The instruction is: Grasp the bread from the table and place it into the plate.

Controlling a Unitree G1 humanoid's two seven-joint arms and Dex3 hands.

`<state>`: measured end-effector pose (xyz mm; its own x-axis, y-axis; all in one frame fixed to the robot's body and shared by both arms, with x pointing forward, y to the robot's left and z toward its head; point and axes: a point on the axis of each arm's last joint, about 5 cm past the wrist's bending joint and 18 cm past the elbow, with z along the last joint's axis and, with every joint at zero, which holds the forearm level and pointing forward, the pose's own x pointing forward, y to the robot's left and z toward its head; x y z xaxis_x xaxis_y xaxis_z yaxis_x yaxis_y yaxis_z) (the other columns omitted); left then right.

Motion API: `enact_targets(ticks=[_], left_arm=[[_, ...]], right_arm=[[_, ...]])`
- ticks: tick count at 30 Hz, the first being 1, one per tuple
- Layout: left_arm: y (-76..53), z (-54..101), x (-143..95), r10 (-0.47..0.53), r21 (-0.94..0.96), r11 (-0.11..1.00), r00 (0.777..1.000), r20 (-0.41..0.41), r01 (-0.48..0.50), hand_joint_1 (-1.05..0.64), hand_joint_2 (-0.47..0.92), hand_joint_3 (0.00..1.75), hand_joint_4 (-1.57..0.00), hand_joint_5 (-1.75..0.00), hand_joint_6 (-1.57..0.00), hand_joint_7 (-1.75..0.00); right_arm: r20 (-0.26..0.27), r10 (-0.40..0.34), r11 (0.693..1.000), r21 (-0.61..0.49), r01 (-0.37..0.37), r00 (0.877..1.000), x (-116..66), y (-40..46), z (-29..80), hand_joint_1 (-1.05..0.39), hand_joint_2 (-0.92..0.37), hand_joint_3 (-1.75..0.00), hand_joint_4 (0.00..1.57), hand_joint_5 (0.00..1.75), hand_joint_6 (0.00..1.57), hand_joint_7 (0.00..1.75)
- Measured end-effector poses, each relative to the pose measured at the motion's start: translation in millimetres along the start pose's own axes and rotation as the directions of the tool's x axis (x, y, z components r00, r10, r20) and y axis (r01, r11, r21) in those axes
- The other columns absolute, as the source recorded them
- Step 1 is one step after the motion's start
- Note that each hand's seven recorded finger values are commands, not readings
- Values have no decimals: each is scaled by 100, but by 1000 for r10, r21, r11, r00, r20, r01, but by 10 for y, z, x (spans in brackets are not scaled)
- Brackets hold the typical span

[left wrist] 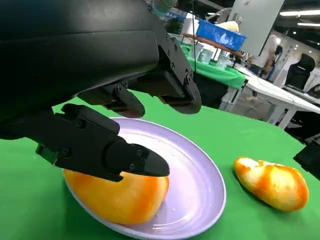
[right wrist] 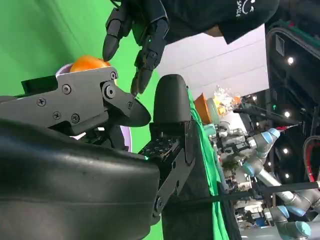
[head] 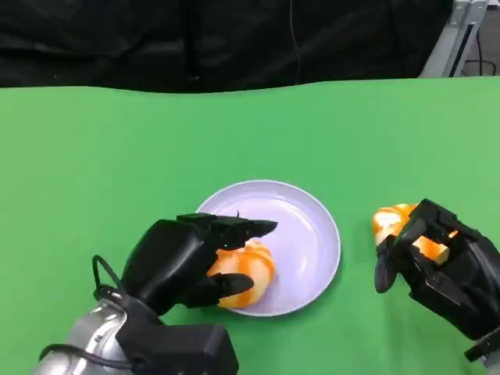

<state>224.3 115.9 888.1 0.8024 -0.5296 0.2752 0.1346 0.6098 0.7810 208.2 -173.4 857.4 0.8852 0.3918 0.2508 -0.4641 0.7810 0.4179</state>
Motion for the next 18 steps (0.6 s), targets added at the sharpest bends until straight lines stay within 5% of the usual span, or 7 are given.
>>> enact_targets(ticks=[8, 18], left_arm=[[10, -5, -2, -1, -9, 1000, 1000, -12, 1, -74, 92, 45, -58, 0, -51, 0], [65, -37, -31, 68, -57, 996, 997, -26, -70, -79, 92, 48, -54, 0, -45, 0]], right_arm=[[0, 0, 1000, 0, 0, 1000, 0, 0, 0, -5, -92, -74, 71, 175, 63, 145], [-2, -5, 1000, 3, 5, 1000, 1, 1, -2, -3, -92, -75, 72, 175, 64, 145]])
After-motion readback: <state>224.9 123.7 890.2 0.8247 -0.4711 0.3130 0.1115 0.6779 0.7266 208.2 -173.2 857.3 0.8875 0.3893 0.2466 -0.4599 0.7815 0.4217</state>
